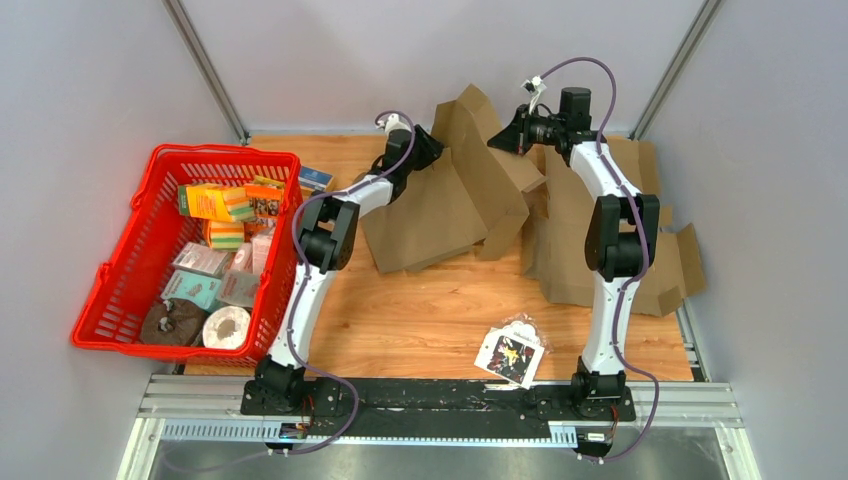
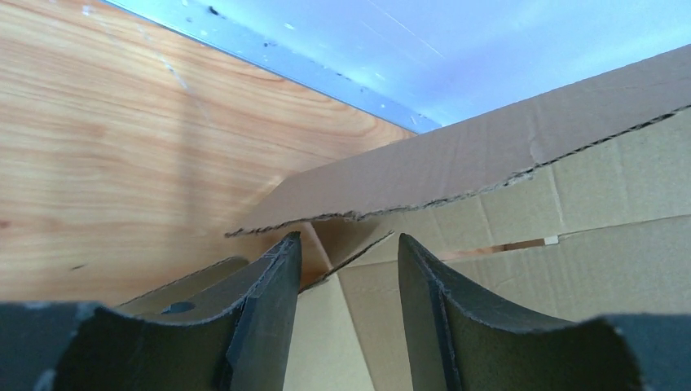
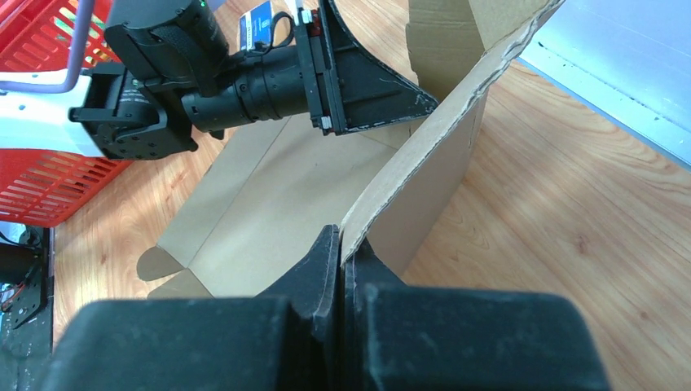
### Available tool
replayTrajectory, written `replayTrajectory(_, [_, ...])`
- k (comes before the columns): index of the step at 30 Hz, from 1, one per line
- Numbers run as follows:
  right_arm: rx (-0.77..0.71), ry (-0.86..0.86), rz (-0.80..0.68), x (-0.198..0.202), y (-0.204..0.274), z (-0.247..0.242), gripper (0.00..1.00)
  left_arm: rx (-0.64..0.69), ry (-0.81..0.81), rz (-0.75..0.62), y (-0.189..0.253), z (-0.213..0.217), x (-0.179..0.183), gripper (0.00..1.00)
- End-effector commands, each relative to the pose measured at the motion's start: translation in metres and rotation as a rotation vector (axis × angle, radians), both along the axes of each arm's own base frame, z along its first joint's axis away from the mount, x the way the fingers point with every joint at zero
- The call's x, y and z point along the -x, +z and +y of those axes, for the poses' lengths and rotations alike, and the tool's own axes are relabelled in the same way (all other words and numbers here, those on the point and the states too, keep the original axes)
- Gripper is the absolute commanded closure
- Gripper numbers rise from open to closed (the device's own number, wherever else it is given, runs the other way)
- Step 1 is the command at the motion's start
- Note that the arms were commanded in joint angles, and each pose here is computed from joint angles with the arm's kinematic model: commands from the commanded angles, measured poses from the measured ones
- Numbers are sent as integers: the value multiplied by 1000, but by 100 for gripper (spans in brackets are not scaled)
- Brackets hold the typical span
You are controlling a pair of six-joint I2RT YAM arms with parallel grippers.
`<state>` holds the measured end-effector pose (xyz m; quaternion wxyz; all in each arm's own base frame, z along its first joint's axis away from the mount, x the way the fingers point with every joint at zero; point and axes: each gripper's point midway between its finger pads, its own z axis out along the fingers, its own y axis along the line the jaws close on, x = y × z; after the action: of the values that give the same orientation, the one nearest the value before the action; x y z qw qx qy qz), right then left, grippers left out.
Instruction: Fold the paper box
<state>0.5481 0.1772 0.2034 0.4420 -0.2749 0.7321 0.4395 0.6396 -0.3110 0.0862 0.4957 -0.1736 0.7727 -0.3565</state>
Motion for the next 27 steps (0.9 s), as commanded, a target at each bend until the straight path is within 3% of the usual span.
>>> replayTrajectory(1, [48, 14, 56, 9, -37, 4, 100, 90, -66, -52, 14, -19, -7, 44])
replayTrajectory(5, [40, 16, 50, 9, -32, 5, 100, 107, -84, -59, 16, -22, -9, 44])
replayTrajectory(11, [36, 8, 62, 6, -35, 4, 100, 122, -168, -116, 33, -30, 7, 54])
replayTrajectory(16, [44, 5, 65, 10, -34, 6, 100, 182, -263, -155, 50, -40, 23, 46])
replayTrajectory(21, [49, 2, 61, 13, -32, 5, 100, 275, -309, -111, 42, -46, 34, 46])
replayTrajectory(27, [59, -11, 64, 14, -32, 4, 100, 272, -309, -29, 23, -44, 46, 47])
